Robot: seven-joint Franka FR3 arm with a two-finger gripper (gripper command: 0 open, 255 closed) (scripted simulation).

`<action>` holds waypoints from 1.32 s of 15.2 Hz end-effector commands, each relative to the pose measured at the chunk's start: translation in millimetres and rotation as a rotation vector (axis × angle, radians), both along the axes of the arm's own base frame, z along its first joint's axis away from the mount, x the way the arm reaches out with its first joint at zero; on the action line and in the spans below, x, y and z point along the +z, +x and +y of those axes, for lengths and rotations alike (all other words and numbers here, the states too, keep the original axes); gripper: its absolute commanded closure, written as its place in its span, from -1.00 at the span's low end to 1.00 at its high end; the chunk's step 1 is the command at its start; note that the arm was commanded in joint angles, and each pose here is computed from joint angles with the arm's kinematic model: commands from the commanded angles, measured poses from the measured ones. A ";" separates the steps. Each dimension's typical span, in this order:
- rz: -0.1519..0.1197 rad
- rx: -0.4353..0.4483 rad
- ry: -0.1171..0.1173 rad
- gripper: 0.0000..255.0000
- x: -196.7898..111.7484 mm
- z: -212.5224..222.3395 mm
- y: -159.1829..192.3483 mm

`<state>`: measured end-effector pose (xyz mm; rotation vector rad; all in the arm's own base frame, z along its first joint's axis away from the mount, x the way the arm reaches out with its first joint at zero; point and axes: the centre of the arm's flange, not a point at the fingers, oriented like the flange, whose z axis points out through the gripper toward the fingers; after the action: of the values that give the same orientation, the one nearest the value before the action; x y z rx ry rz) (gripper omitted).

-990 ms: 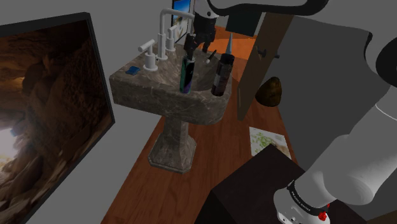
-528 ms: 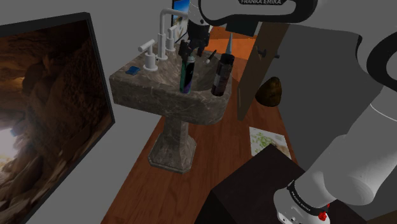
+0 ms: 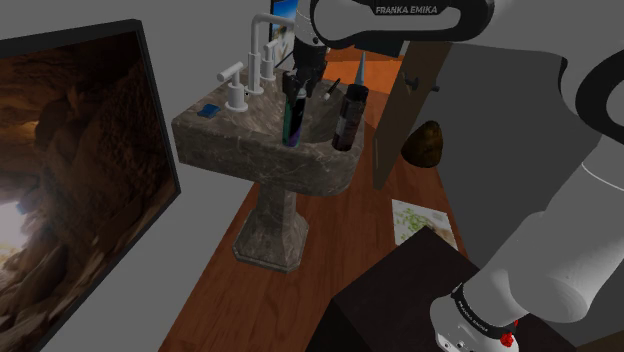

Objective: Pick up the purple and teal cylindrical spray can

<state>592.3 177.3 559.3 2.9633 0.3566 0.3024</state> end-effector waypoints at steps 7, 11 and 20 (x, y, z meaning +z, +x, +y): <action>0.002 -0.001 -0.001 1.00 9.3 -0.8 -0.5; 0.002 -0.001 -0.001 1.00 30.4 -0.8 -0.4; 0.002 -0.001 -0.001 1.00 77.9 -0.8 -0.4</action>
<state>593.3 175.8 631.5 2.9629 0.3558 0.2982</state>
